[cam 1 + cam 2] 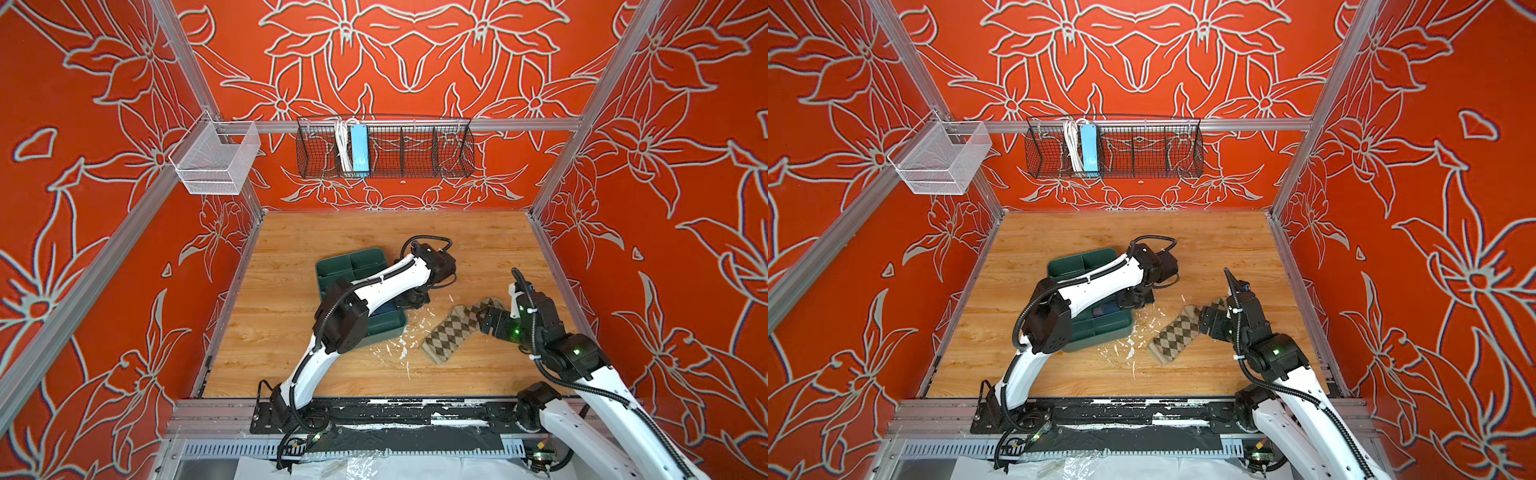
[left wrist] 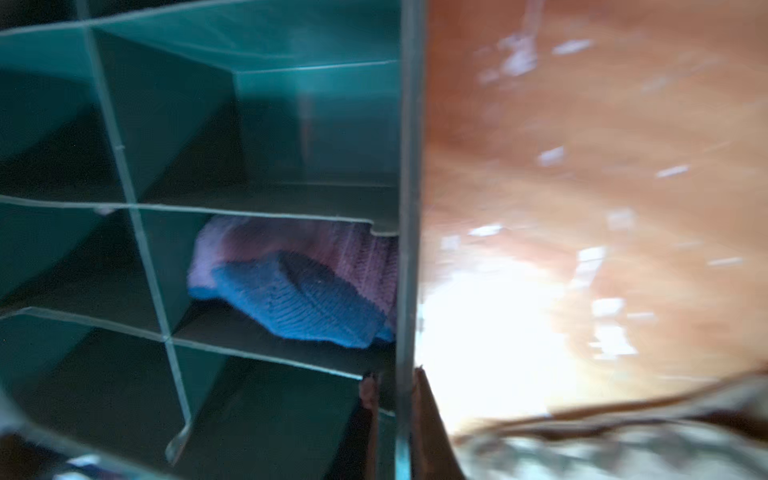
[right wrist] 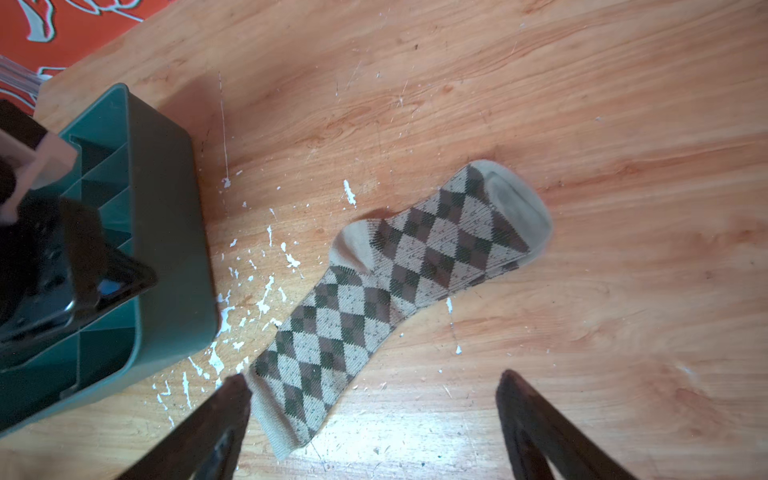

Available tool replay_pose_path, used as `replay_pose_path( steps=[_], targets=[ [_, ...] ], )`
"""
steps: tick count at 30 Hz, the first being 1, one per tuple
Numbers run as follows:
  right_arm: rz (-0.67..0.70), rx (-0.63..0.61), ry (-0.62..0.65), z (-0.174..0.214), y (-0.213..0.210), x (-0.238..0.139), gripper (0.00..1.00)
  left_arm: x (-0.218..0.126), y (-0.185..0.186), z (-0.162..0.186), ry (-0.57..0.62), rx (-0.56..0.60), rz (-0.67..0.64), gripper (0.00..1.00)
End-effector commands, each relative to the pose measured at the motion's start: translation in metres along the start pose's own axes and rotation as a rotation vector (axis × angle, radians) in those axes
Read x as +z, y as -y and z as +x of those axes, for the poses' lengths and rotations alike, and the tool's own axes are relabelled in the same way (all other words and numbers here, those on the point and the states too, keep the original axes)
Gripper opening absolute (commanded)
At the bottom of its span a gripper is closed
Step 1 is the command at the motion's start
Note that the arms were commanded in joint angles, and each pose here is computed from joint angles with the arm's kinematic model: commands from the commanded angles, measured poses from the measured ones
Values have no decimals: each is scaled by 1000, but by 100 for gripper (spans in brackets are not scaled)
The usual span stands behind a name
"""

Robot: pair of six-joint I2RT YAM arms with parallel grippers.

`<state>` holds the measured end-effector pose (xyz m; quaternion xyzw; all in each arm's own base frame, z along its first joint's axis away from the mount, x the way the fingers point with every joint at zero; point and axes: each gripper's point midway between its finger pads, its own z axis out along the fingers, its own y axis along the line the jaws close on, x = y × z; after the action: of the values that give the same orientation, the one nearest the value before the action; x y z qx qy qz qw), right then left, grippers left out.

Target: Roll the socks

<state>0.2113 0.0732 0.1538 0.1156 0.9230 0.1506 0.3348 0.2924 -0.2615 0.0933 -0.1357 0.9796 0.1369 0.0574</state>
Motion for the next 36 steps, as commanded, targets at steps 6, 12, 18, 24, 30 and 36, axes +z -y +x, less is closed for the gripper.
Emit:
replay_pose_path(
  steps=[6,12,18,24,30,36],
  targets=[
    [-118,3,4,-1,-20,0,98,14,-57,2,35,187,41,0],
    [-189,17,42,1,-26,1,93,25,-83,4,65,256,123,0],
    [-123,47,-122,17,-26,32,87,36,-113,-2,66,232,168,0],
    [12,11,-260,23,-16,57,85,43,-151,-7,73,199,122,0],
    [91,13,-263,1,-19,73,92,22,-157,-16,148,224,180,22],
    [220,16,-338,-18,-19,77,94,-14,-153,-29,204,244,246,73]
  ],
)
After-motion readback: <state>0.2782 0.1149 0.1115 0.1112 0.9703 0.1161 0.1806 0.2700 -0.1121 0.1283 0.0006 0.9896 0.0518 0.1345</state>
